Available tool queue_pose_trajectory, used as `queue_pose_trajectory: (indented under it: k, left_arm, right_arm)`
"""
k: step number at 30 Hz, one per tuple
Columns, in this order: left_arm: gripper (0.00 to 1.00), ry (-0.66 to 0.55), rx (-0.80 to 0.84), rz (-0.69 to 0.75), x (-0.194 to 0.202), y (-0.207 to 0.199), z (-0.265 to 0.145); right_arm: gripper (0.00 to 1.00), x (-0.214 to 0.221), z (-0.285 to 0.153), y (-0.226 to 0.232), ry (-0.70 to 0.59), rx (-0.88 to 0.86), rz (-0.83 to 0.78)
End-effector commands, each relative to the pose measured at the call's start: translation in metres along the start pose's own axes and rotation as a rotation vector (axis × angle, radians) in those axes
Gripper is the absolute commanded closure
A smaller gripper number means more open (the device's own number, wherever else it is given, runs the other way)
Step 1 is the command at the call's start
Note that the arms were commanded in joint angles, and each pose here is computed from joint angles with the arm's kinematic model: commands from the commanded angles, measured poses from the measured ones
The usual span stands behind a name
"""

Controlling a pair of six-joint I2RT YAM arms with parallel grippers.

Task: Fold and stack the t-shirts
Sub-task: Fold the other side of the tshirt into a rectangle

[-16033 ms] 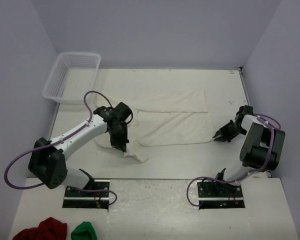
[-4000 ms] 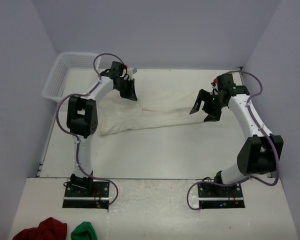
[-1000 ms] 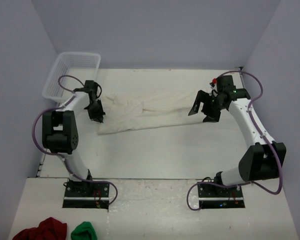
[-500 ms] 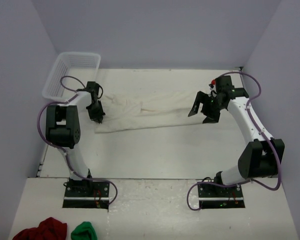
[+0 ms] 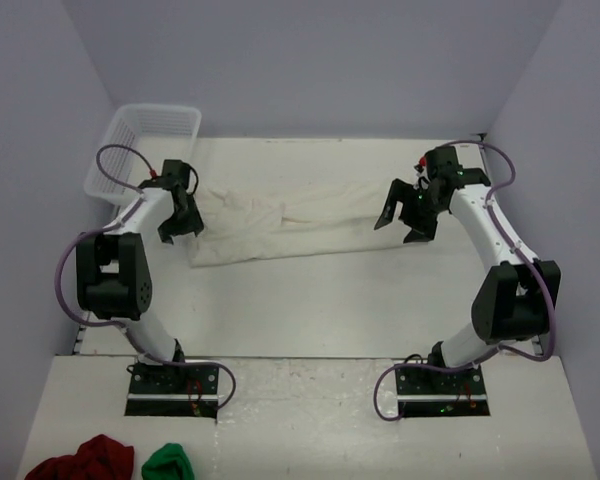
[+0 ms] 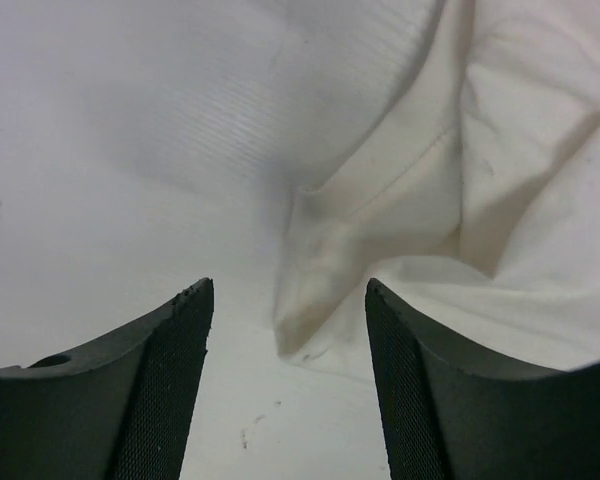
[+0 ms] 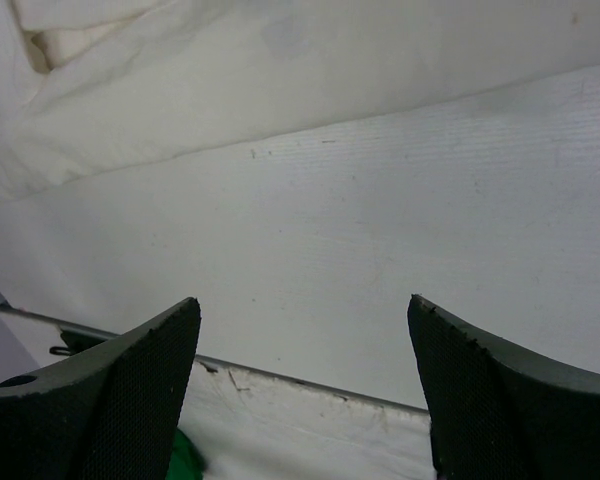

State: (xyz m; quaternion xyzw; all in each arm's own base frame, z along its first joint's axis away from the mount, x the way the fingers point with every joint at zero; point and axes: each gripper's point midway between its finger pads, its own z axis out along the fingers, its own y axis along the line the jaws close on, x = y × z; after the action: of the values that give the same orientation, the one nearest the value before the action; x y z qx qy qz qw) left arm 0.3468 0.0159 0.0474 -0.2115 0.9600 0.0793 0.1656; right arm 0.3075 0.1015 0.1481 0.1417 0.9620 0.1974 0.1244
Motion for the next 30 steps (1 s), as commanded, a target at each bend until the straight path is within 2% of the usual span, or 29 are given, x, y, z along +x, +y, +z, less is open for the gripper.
queue_pose_trajectory:
  k: [1, 6, 8, 10, 12, 13, 14, 15, 16, 17, 19, 21, 25, 30]
  left_arm:
    - [0.36, -0.226, -0.054, -0.104, -0.051, 0.018, -0.057]
    - [0.35, -0.404, 0.01, -0.114, -0.09, 0.007, -0.122]
    - [0.37, -0.409, 0.035, -0.089, -0.093, -0.004, -0.134]
    - [0.41, -0.371, 0.088, -0.031, -0.085, -0.026, -0.128]
    - [0.62, -0.308, 0.158, 0.012, -0.07, -0.048, -0.114]
    - [0.78, -0.296, 0.198, 0.025, -0.067, -0.058, -0.11]
    - [1.0, -0.235, 0.25, 0.054, -0.052, -0.073, -0.098]
    - [1.0, -0.218, 0.29, 0.069, -0.049, -0.084, -0.092]
    - [1.0, -0.178, 0.323, 0.088, -0.04, -0.093, -0.085]
    - [1.0, -0.111, 0.387, 0.117, -0.026, -0.11, -0.076]
    - [1.0, -0.07, 0.449, 0.154, -0.016, -0.128, -0.071]
    - [1.0, -0.047, 0.444, 0.184, -0.008, -0.14, -0.064]
    - [1.0, -0.04, 0.444, 0.192, -0.014, -0.153, -0.054]
    - [1.0, -0.004, 0.453, 0.193, -0.017, -0.168, -0.034]
  right_arm:
    - [0.15, -0.023, -0.007, 0.012, -0.067, -0.007, -0.046]
    - [0.14, -0.033, -0.006, 0.018, -0.072, -0.009, -0.064]
    - [0.14, -0.035, 0.0, 0.016, -0.053, 0.006, -0.061]
    - [0.15, -0.04, 0.0, 0.017, -0.058, 0.011, -0.062]
    - [0.18, -0.045, 0.003, 0.019, -0.06, 0.008, -0.063]
    - [0.2, -0.047, 0.005, 0.019, -0.06, 0.008, -0.063]
    - [0.31, -0.052, 0.011, 0.019, -0.05, 0.012, -0.066]
    - [0.42, -0.055, 0.015, 0.02, -0.043, 0.014, -0.067]
    - [0.61, -0.056, 0.019, 0.019, -0.03, 0.019, -0.062]
    - [1.0, -0.062, 0.029, 0.017, -0.017, 0.035, -0.06]
    - [1.0, -0.064, 0.038, 0.014, 0.017, 0.052, -0.059]
    - [1.0, -0.077, 0.051, 0.011, 0.028, 0.074, -0.062]
    - [1.0, -0.092, 0.066, 0.014, 0.064, 0.081, -0.066]
    - [1.0, -0.088, 0.096, 0.002, 0.117, 0.106, -0.053]
